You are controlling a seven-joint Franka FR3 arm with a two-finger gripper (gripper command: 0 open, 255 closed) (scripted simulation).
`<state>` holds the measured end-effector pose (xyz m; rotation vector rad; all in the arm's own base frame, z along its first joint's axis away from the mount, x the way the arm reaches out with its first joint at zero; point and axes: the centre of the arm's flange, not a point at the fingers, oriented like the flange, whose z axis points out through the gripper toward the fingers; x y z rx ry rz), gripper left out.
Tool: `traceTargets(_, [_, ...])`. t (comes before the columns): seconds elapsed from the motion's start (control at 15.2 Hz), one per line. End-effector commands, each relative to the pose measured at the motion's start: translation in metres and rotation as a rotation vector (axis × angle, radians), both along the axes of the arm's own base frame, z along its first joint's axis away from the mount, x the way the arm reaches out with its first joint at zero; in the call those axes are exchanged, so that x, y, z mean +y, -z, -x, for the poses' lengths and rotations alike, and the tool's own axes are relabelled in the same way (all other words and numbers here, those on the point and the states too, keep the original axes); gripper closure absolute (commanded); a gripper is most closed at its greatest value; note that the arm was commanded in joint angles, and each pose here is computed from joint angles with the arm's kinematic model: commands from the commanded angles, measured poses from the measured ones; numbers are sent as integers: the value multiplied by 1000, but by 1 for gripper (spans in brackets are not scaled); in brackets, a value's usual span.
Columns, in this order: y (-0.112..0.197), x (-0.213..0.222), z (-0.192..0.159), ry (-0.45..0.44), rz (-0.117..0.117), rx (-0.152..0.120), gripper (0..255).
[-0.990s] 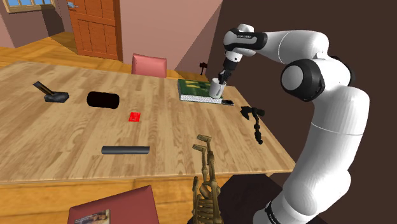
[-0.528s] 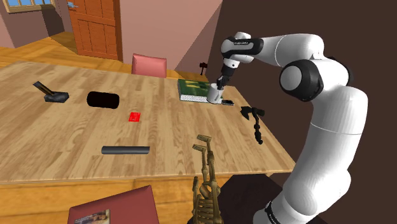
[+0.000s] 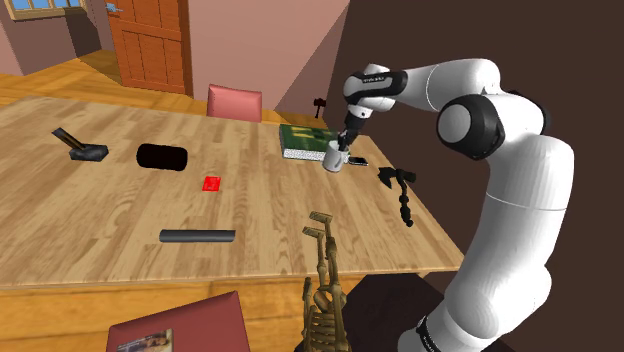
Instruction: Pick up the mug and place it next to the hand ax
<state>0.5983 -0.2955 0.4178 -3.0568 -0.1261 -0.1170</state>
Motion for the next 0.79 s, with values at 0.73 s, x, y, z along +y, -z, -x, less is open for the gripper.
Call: traceTargets(0.73, [57, 0, -1, 0, 0, -1, 255])
